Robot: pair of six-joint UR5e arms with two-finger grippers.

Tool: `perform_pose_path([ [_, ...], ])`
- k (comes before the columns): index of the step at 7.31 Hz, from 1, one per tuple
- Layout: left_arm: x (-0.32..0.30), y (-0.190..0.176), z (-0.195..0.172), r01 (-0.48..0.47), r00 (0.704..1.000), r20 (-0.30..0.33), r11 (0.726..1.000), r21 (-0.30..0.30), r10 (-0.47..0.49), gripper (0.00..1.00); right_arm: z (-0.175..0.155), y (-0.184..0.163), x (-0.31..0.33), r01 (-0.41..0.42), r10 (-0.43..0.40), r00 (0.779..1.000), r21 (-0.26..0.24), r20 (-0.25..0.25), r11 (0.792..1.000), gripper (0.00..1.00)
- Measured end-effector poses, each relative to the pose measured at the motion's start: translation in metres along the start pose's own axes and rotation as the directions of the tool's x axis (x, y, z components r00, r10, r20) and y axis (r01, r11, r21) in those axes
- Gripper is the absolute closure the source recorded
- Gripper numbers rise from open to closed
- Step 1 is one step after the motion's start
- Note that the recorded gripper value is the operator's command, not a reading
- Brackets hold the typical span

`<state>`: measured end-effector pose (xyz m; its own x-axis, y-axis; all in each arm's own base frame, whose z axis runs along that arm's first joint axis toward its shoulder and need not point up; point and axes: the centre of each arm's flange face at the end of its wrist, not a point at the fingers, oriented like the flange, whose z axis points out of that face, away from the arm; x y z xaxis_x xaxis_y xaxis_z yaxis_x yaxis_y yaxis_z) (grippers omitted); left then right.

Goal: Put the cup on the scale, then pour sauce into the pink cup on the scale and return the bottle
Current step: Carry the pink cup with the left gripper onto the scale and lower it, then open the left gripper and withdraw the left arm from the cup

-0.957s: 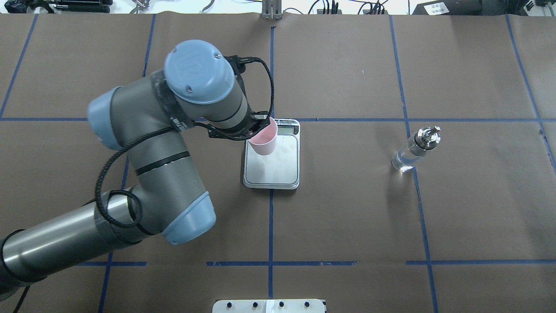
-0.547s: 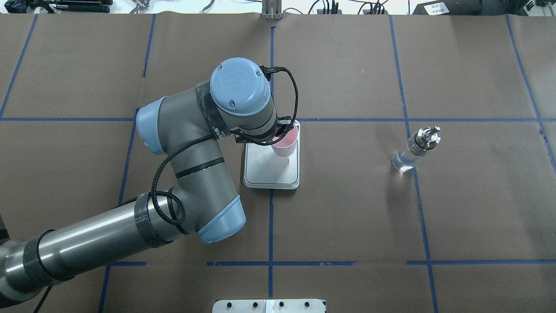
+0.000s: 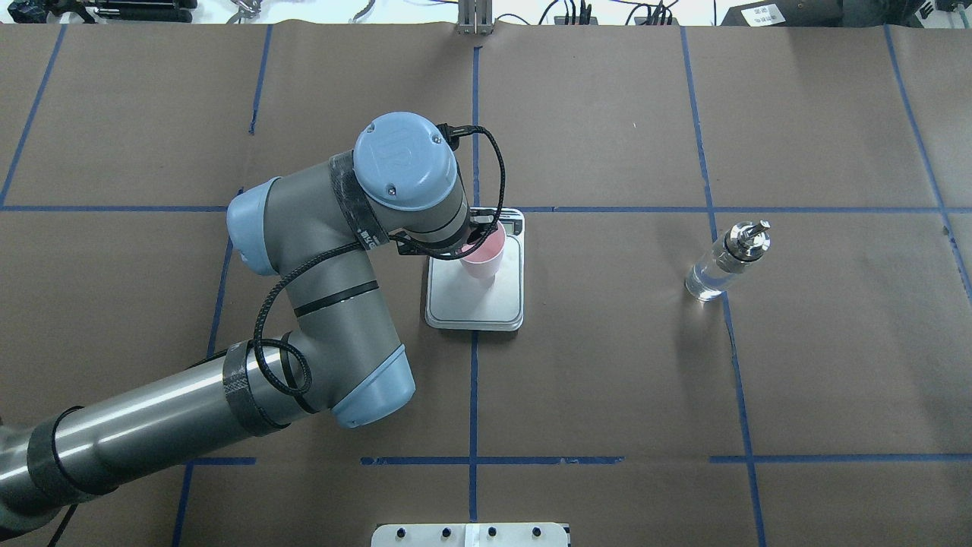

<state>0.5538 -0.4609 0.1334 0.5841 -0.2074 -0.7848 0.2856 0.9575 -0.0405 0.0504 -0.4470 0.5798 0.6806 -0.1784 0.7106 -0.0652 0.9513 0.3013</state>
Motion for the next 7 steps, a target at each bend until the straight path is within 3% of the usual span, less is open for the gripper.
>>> perform_pose_path([
  [1,-0.0016,0.0,0.001,0.0,1.0,0.002,1.0,0.0,0.0,1.0,0.0,0.0,0.0001,0.0,0.0,1.0,0.0,0.0,1.0,0.0],
  [4,-0.0069,-0.0003,0.0053,0.002,1.0,0.01,1.0,-0.002,-0.002,0.75,0.0,0.0,0.0,0.0,0.0,1.0,0.0,0.0,1.0,0.0],
  [6,-0.0074,-0.0003,0.0059,0.001,1.0,0.011,1.0,-0.002,-0.001,0.43,0.0001,0.0,-0.0001,0.0,0.0,1.0,0.0,0.0,1.0,0.0],
  [7,-0.008,-0.0003,0.0063,-0.008,1.0,0.012,1.0,-0.003,0.008,0.21,0.0,-0.0001,-0.0002,0.0,0.0,1.0,0.0,0.0,1.0,0.0],
])
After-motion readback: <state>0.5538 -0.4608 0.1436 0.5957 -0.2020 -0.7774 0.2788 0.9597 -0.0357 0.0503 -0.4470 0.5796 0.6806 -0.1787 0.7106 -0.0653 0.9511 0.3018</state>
